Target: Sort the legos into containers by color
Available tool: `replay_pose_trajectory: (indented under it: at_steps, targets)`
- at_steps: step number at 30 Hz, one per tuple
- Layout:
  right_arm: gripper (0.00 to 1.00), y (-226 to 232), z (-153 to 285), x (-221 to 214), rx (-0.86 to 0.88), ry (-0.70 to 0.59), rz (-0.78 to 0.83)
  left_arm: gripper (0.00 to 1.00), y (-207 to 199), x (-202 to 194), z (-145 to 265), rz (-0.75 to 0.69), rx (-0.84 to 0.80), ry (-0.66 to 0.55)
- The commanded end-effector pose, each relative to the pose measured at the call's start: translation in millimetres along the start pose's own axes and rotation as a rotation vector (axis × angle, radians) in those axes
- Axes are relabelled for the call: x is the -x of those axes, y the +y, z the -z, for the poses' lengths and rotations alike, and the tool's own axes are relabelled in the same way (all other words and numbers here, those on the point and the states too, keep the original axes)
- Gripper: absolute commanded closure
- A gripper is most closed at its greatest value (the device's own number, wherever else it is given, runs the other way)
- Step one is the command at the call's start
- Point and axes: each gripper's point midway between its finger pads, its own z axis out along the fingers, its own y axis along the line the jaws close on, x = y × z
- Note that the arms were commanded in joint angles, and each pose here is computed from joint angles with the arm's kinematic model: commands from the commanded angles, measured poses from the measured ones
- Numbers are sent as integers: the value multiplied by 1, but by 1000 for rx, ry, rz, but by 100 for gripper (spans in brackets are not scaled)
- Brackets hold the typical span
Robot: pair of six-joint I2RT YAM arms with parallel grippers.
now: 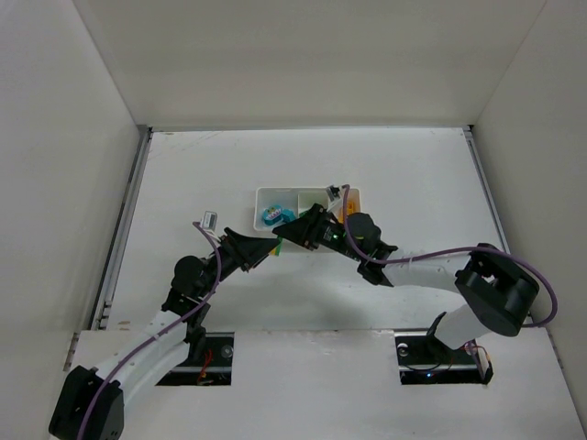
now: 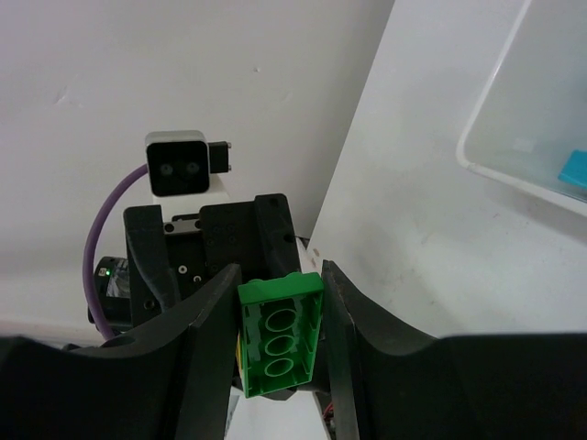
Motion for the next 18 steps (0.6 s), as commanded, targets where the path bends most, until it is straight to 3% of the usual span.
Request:
replay_pose_trajectory:
  at_steps: [1, 12, 18]
  targets:
    - [70, 20, 4, 16, 70, -56, 30, 48, -20, 10, -1, -46, -62, -32]
    - [70, 9, 7, 23, 49, -76, 17, 59, -13, 7, -1, -46, -42, -23]
    - [70, 7, 9, 26, 44, -86, 16, 73, -6, 9, -1, -42, -21, -29]
